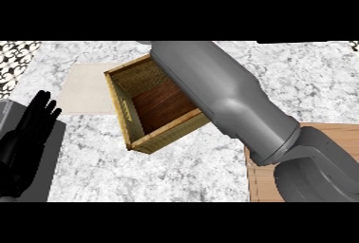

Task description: Pick the tomato from the cutting board and place it in the basket

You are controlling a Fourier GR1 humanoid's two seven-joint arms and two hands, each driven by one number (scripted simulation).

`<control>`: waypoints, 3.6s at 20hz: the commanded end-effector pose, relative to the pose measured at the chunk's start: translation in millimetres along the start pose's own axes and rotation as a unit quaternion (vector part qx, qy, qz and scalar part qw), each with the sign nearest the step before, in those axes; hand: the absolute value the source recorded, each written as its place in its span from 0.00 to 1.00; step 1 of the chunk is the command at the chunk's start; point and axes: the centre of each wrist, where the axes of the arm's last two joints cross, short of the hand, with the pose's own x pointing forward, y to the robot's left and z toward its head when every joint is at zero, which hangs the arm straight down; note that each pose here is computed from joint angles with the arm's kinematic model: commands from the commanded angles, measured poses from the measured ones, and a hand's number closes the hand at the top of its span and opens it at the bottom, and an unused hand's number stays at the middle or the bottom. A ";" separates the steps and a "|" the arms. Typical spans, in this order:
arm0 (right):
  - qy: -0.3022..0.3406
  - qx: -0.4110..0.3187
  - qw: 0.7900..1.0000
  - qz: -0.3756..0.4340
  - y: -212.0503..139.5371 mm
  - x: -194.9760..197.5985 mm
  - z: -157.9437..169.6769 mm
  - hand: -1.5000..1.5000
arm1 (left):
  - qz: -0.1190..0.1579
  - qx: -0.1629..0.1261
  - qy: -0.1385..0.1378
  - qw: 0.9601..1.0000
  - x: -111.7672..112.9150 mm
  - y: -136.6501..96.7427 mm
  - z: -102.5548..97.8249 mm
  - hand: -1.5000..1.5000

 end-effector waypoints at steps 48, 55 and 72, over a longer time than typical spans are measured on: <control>0.134 0.263 0.949 0.113 74.3 -55.2 0.0 1.00 | -0.037 0.025 -0.001 0.999 -27.7 2.3 -33.5 0.50; 0.173 0.242 0.951 0.087 64.3 -48.5 -3.5 0.00 | -0.040 0.022 0.000 0.999 -28.4 1.2 -37.6 0.50; 0.250 0.071 0.939 -0.226 -5.0 -43.1 -39.9 0.00 | -0.048 0.060 0.010 0.997 -26.0 21.4 -24.0 0.50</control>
